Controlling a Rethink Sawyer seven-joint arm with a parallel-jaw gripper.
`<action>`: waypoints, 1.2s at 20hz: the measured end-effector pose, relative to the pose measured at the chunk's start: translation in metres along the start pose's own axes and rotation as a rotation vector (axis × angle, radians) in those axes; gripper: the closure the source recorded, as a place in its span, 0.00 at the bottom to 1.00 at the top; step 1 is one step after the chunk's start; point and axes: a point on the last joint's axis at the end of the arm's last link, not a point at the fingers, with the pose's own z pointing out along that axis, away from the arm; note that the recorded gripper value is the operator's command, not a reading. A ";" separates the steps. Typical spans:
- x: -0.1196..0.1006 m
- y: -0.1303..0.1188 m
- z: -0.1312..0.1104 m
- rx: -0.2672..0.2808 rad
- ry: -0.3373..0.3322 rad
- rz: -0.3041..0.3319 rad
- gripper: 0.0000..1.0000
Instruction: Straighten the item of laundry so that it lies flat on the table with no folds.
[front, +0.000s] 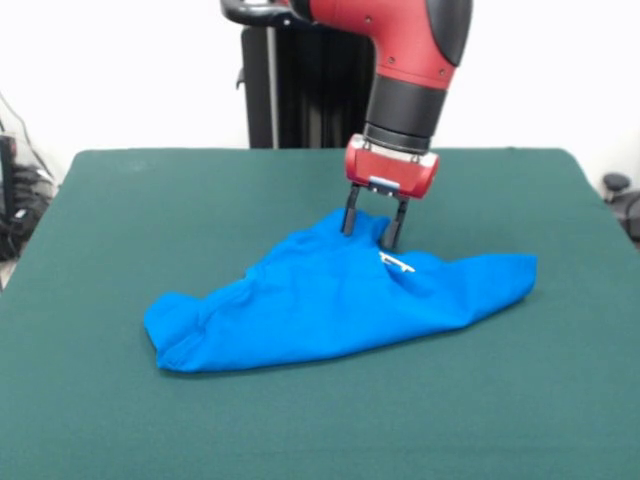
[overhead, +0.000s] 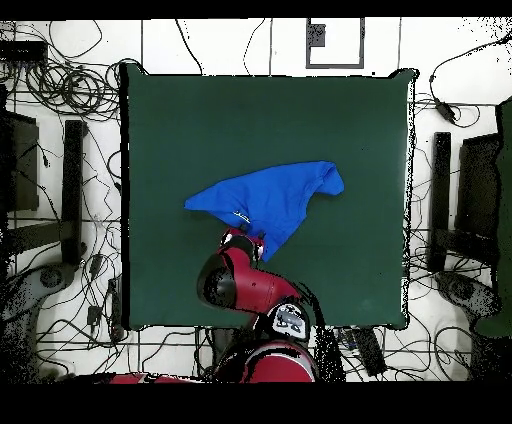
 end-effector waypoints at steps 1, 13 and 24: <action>0.000 0.000 0.000 0.000 0.000 0.000 0.00; 0.014 -0.002 0.009 0.009 0.028 -0.007 0.00; 0.020 -0.004 0.014 0.013 0.034 -0.011 0.00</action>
